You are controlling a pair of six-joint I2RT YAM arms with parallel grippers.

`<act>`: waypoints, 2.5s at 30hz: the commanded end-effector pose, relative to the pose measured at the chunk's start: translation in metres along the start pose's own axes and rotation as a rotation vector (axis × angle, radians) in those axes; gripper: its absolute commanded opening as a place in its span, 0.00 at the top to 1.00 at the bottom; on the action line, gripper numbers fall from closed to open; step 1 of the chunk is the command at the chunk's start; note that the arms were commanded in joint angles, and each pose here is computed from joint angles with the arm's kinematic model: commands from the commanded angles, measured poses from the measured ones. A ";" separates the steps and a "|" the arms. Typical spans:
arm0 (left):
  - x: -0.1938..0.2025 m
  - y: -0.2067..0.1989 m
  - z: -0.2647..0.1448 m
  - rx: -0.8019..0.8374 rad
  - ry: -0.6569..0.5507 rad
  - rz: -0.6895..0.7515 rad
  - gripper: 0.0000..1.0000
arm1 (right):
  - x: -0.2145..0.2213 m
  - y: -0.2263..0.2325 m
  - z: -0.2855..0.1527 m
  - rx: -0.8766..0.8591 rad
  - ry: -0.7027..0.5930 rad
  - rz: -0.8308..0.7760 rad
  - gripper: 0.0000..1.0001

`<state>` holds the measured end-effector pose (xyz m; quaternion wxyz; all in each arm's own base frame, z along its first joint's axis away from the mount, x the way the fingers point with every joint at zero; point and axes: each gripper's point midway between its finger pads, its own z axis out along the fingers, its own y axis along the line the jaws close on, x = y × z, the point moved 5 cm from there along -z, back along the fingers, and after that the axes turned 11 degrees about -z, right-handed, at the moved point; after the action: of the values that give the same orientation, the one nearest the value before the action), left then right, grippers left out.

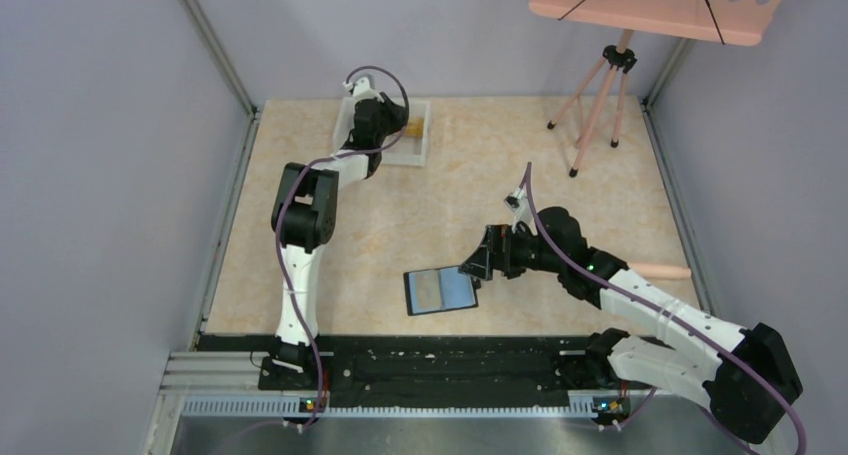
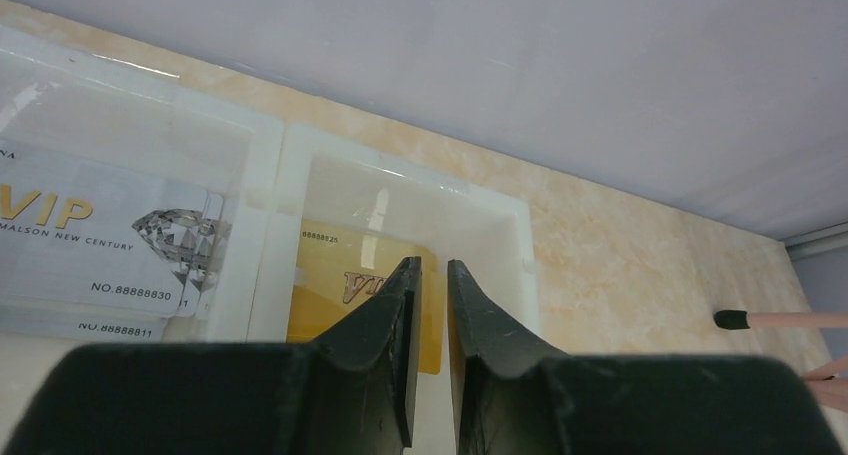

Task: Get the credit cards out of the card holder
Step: Place the credit card in the storage box, then remove the credit card from the card holder.

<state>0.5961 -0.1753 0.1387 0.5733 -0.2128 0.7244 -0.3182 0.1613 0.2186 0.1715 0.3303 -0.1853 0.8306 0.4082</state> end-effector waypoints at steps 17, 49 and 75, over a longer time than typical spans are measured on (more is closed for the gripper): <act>-0.056 -0.072 -0.050 0.085 0.043 0.070 0.76 | -0.026 0.005 0.002 0.004 -0.043 0.040 0.03; -0.032 -0.004 -0.398 -0.301 0.296 0.165 0.01 | 0.027 0.021 0.082 0.483 0.094 -0.046 0.21; -0.043 0.006 -0.426 -0.349 0.187 0.155 0.04 | 0.082 0.022 0.142 0.687 0.310 -0.188 0.23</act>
<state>0.1934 -0.0470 0.2228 0.4786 -0.2305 0.8336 -0.1513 0.1489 0.3436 0.0685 0.2837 -0.1962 0.9364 0.0647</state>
